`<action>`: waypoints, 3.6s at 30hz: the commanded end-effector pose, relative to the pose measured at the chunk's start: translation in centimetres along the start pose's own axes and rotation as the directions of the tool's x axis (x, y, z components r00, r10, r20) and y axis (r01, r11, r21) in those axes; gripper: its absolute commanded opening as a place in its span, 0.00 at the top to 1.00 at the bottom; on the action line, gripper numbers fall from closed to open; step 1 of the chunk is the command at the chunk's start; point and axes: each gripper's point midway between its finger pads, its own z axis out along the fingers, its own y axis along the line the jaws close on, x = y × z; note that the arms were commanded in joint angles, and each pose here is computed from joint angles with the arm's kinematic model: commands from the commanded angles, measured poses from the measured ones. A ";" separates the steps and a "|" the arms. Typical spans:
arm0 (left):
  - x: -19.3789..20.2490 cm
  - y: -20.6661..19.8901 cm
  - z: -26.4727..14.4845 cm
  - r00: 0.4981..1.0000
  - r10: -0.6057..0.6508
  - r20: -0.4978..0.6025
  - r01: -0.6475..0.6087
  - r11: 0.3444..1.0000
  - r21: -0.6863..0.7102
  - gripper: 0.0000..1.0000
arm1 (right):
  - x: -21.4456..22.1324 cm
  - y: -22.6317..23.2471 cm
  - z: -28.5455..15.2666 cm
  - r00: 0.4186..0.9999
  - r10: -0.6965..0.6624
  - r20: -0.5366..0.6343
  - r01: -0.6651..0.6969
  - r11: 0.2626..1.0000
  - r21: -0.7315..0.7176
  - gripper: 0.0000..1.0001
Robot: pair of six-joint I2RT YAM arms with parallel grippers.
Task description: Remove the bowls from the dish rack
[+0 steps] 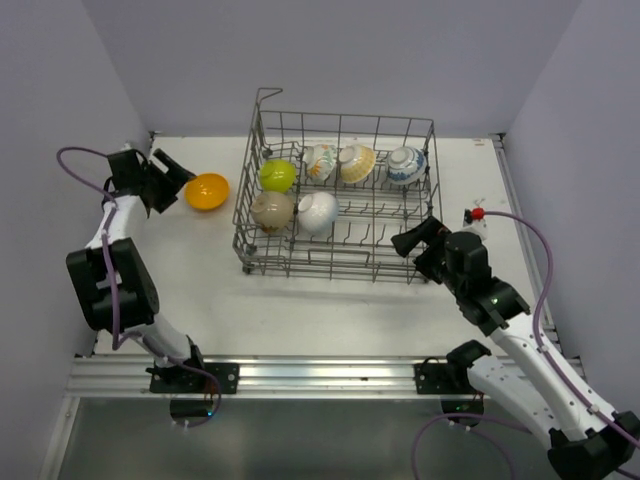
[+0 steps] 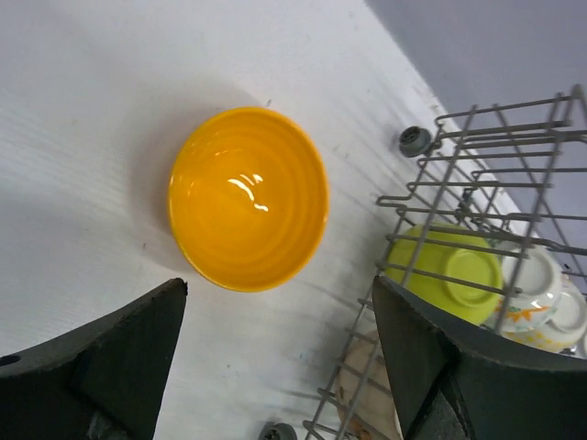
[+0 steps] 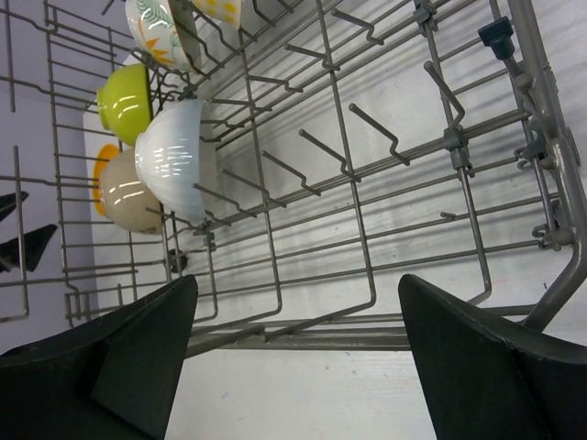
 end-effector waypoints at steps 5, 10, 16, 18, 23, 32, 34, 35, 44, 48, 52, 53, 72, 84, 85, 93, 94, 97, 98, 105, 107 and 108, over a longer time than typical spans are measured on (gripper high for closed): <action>-2.9 -8.4 -9.0 0.933 0.215 0.289 -0.259 0.958 0.125 0.12 | -2.9 3.6 0.3 0.994 -0.105 0.032 0.105 0.994 -0.026 0.05; 1.2 -13.7 -11.2 0.875 0.352 0.332 -0.441 0.863 0.246 0.10 | -4.3 7.0 2.0 0.986 -0.166 0.020 0.166 0.985 -0.052 0.05; 7.7 -16.3 -9.3 0.836 0.497 0.234 -0.549 0.763 0.342 0.09 | -3.2 9.8 6.4 0.978 -0.197 -0.075 0.190 0.978 -0.090 0.05; 9.4 -16.4 -8.8 0.830 0.519 0.203 -0.556 0.747 0.363 0.10 | -2.7 10.9 7.7 0.977 -0.189 -0.102 0.177 0.978 -0.114 0.05; 11.7 -17.4 -9.2 0.819 0.541 0.189 -0.564 0.702 0.435 0.10 | 0.3 10.6 12.3 0.966 -0.165 -0.197 0.144 0.983 -0.116 0.06; 15.2 -20.2 -11.5 0.797 0.569 0.202 -0.568 0.594 0.569 0.13 | 4.2 10.7 16.0 0.931 -0.173 -0.321 0.124 0.978 -0.167 0.12; 15.4 -20.3 -11.8 0.795 0.570 0.208 -0.572 0.590 0.570 0.13 | 4.1 11.2 16.2 0.938 -0.163 -0.306 0.106 0.975 -0.193 0.12; 15.7 -20.3 -11.8 0.793 0.573 0.204 -0.572 0.587 0.573 0.13 | 4.4 11.1 16.3 0.938 -0.155 -0.311 0.095 0.976 -0.198 0.13; 16.9 -20.7 -12.1 0.784 0.589 0.195 -0.570 0.560 0.601 0.12 | 7.1 11.2 17.9 0.915 -0.150 -0.376 0.070 0.974 -0.217 0.18; 17.0 -20.7 -12.2 0.782 0.591 0.197 -0.573 0.558 0.600 0.12 | 7.9 10.8 18.2 0.909 -0.146 -0.391 0.070 0.977 -0.202 0.19; 17.2 -20.7 -12.2 0.782 0.593 0.193 -0.571 0.556 0.605 0.12 | 7.7 11.3 18.2 0.920 -0.137 -0.366 0.053 0.972 -0.230 0.20; 17.2 -20.7 -12.1 0.782 0.594 0.191 -0.570 0.557 0.604 0.12 | 7.8 11.2 18.1 0.921 -0.126 -0.368 0.040 0.971 -0.234 0.22; 17.6 -20.6 -11.9 0.779 0.602 0.178 -0.569 0.556 0.606 0.11 | 8.6 15.7 16.9 0.917 0.011 -0.399 -0.212 0.861 -0.462 0.51; 17.6 -20.4 -11.7 0.778 0.604 0.176 -0.571 0.562 0.598 0.11 | 8.2 17.4 15.5 0.898 0.086 -0.432 -0.341 0.757 -0.557 0.77; 17.6 -20.4 -11.7 0.777 0.605 0.176 -0.573 0.561 0.597 0.11 | 8.2 17.4 15.4 0.897 0.089 -0.434 -0.345 0.755 -0.557 0.78; 17.5 -20.3 -11.6 0.775 0.606 0.179 -0.578 0.565 0.588 0.10 | 6.5 20.3 13.9 0.892 0.095 -0.442 -0.386 0.670 -0.634 0.87; 17.4 -20.3 -11.6 0.773 0.607 0.181 -0.581 0.564 0.587 0.10 | 6.0 21.0 13.6 0.889 0.104 -0.446 -0.399 0.653 -0.644 0.87; 17.4 -20.2 -11.5 0.773 0.608 0.182 -0.583 0.567 0.581 0.10 | 4.7 22.6 12.6 0.892 0.109 -0.439 -0.409 0.609 -0.680 0.88; 17.3 -20.1 -11.5 0.772 0.608 0.183 -0.585 0.569 0.579 0.10 | 4.6 22.9 12.4 0.892 0.109 -0.439 -0.410 0.603 -0.684 0.88; 17.3 -20.1 -11.4 0.770 0.612 0.183 -0.588 0.568 0.576 0.10 | 3.1 24.7 10.9 0.895 0.111 -0.433 -0.421 0.533 -0.734 0.96; 17.3 -20.0 -11.2 0.770 0.612 0.181 -0.588 0.571 0.573 0.10 | 2.9 25.2 10.4 0.889 0.115 -0.443 -0.437 0.495 -0.750 1.00; 17.3 -20.1 -11.2 0.769 0.612 0.184 -0.590 0.570 0.572 0.10 | 3.0 25.1 10.5 0.885 0.116 -0.451 -0.446 0.488 -0.750 1.00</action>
